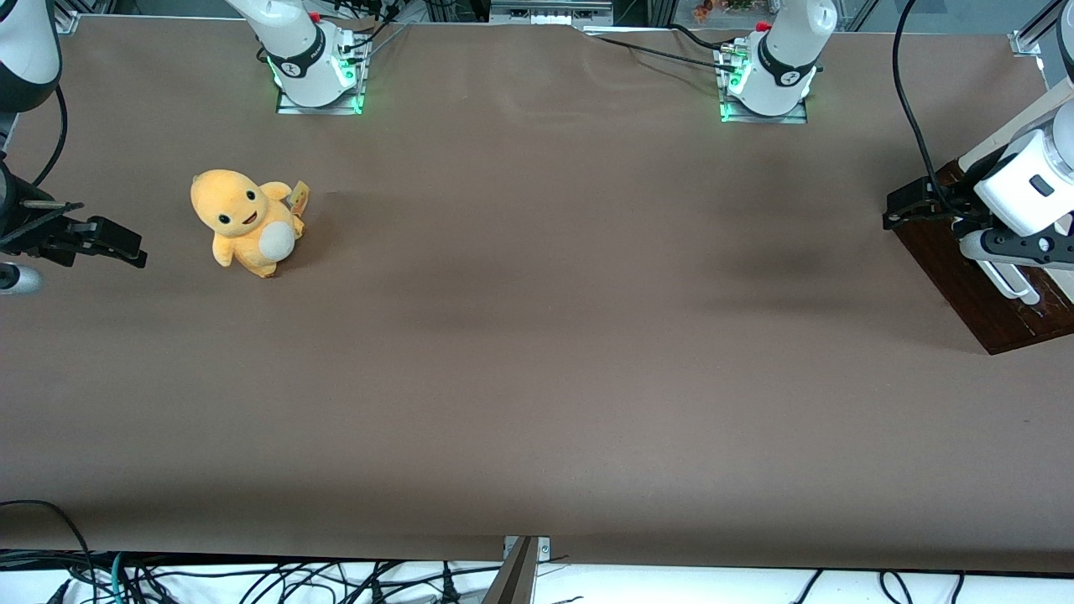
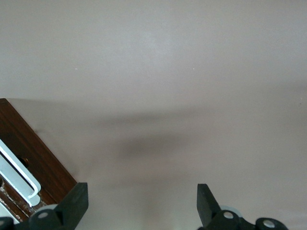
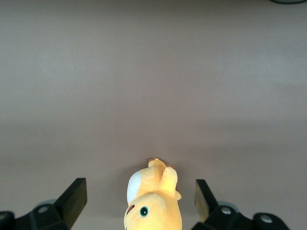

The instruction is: Open lower drawer with left arm only

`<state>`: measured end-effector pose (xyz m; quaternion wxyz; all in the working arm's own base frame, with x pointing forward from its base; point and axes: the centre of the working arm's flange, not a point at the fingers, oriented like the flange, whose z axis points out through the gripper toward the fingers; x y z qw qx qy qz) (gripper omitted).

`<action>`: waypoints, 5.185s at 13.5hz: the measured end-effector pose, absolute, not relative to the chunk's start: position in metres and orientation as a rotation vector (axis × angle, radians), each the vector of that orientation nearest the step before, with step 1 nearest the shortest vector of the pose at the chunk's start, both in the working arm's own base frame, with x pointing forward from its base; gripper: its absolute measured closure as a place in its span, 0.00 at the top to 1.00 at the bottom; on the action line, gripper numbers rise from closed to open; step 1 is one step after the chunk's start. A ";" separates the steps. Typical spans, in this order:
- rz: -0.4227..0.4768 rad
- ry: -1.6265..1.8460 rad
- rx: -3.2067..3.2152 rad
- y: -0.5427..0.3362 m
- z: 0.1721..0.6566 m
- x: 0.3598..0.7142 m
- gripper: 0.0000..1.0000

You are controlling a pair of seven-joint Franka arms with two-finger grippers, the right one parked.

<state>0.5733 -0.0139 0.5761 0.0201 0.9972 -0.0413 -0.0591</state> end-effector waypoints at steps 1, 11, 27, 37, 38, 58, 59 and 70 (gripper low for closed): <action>-0.183 -0.128 3.093 -0.014 0.576 0.573 1.00; -0.188 -0.127 3.093 -0.014 0.576 0.573 1.00; -0.196 -0.127 3.092 -0.014 0.575 0.572 1.00; -0.263 -0.132 3.126 -0.011 0.559 0.577 1.00; -0.296 -0.134 3.148 -0.008 0.548 0.580 1.00; -1.211 0.281 3.925 0.018 0.256 0.617 1.00; -1.245 0.256 3.952 0.024 0.245 0.617 1.00; -1.537 0.149 4.137 0.100 0.178 0.613 1.00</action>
